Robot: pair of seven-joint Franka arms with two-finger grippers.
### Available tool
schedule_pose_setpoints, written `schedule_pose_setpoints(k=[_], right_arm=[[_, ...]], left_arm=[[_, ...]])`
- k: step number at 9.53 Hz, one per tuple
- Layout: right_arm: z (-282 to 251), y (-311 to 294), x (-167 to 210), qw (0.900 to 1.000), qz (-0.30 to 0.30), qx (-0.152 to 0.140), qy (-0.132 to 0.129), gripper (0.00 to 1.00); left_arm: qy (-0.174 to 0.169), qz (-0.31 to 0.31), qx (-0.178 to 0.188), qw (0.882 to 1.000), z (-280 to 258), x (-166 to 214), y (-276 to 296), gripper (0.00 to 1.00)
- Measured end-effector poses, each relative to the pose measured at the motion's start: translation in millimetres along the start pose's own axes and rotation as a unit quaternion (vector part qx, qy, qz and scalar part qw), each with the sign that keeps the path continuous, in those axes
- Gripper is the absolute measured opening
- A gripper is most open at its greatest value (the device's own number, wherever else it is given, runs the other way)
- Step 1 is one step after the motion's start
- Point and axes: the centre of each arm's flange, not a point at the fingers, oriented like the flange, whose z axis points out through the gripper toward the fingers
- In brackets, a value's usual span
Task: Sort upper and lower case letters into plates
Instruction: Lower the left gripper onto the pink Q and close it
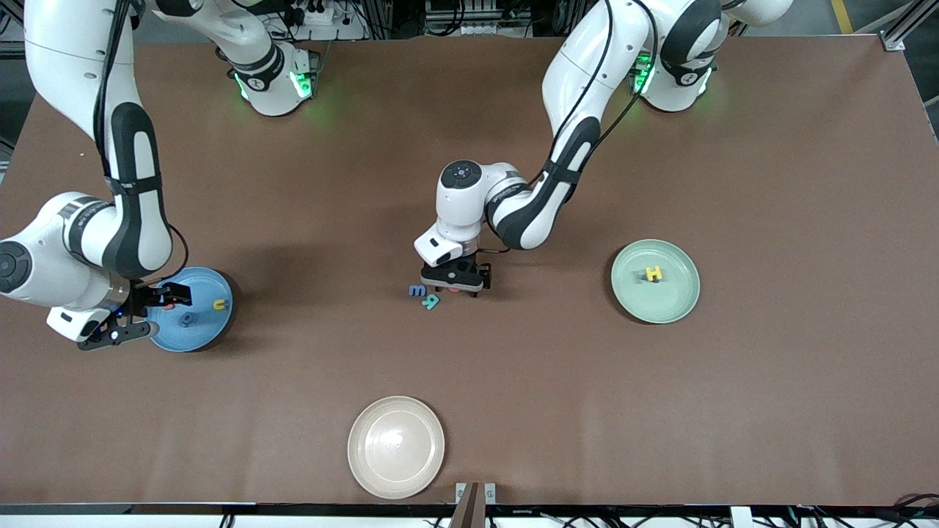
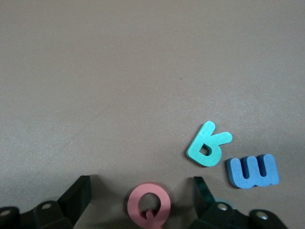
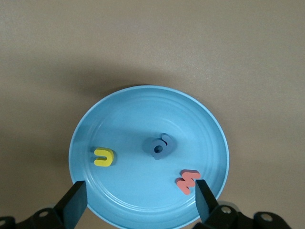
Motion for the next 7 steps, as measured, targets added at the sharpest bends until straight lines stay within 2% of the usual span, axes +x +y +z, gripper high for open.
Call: schedule_pose_setpoints(k=[1, 4, 7], right_arm=[[0, 0, 0, 1.0, 0.0, 0.0, 0.0, 1.0], [0, -1, 0, 1.0, -0.001, 0.0, 0.0, 1.0], [0, -3, 1, 1.0, -0.003, 0.0, 0.0, 1.0]], left_arm=[[-0.001, -0.013, 0.002, 1.0, -1, 1, 0, 0.81], [-0.009, -0.045, 0.016, 0.999, -3, -1, 4, 0.79], [-0.013, -0.048, 0.022, 0.998, -7, -8, 13, 0.75]])
